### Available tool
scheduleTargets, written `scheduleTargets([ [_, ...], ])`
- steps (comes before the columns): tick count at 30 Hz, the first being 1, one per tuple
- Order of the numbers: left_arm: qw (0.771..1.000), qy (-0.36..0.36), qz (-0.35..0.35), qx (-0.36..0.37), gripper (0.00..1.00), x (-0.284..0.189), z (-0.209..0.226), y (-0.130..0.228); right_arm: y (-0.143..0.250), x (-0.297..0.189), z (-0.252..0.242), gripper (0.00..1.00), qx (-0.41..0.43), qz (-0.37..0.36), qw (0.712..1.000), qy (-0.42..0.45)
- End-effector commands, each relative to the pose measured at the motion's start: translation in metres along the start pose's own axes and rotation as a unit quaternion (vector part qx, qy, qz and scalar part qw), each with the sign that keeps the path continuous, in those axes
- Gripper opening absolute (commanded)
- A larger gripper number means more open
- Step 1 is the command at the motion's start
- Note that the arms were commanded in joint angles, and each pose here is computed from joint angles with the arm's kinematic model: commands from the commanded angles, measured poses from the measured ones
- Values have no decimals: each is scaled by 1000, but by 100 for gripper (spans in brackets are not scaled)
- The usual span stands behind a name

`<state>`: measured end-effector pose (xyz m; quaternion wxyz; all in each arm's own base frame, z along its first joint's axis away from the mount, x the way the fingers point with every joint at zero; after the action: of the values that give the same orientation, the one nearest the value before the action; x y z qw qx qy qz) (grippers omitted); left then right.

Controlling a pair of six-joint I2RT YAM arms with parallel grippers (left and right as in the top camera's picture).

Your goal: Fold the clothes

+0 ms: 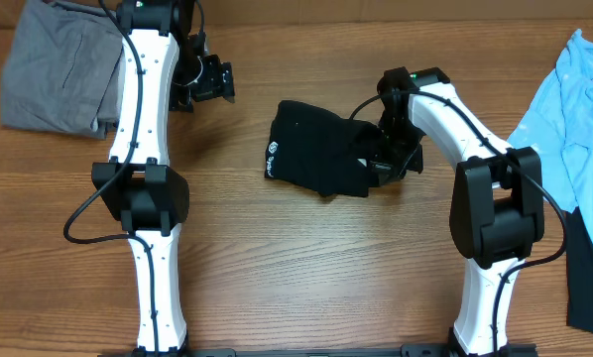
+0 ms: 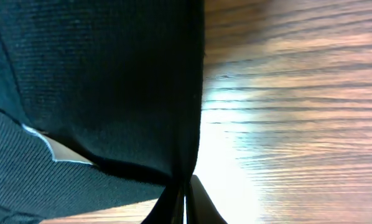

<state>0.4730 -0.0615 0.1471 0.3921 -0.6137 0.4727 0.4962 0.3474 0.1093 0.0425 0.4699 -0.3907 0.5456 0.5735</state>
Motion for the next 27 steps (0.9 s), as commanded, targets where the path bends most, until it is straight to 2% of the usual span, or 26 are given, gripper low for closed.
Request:
scheduleTargets([
  [1,1000,8,-6,20,87,-9,-6,3,-1,-11,-29,4,41,-17,997,63],
  [3,1000,8,-6,21,88,-9,-6,3,4,-14,-49,4,69,-14,991,114],
  [4,1000,9,-6,21,89,-9,-6,3,11,-19,-67,17,101,-9,982,160],
  [6,1000,9,-6,21,89,-9,-7,3,15,-22,-77,19,121,-6,976,182],
  [7,1000,9,-6,21,89,-9,-7,3,17,-23,-81,18,130,-5,973,190],
  [9,1000,9,-6,21,89,-9,-7,3,16,-28,-86,9,153,-15,968,196],
  [13,1000,9,-6,21,89,-9,-7,3,9,-56,-81,7,176,-54,967,175],
  [16,1000,9,-6,21,89,-9,-7,3,-1,-86,-54,8,152,-95,979,96],
  [18,1000,9,-6,21,89,-9,-7,3,-10,-103,-11,14,60,-117,991,-21],
  [21,1000,9,-6,21,89,-9,-7,3,-12,-127,52,31,-92,-142,965,-199],
  [23,1000,9,-6,21,89,-9,-7,3,-10,-131,68,32,-138,-145,948,-246],
  [27,1000,8,-6,21,90,-9,-7,3,-11,-119,80,28,-161,-136,933,-291],
])
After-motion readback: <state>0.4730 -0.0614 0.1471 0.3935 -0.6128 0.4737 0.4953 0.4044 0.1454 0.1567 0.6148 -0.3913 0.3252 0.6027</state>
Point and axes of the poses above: each gripper's point midway between its finger pads, its own x axis out along the fingers, its own z axis along the line the jaws close on, y = z × x, the point moved 1 cm from there along -x, back along the fingers, and after that the axes turned 5 degrees about -x, right-handed, at the moved point
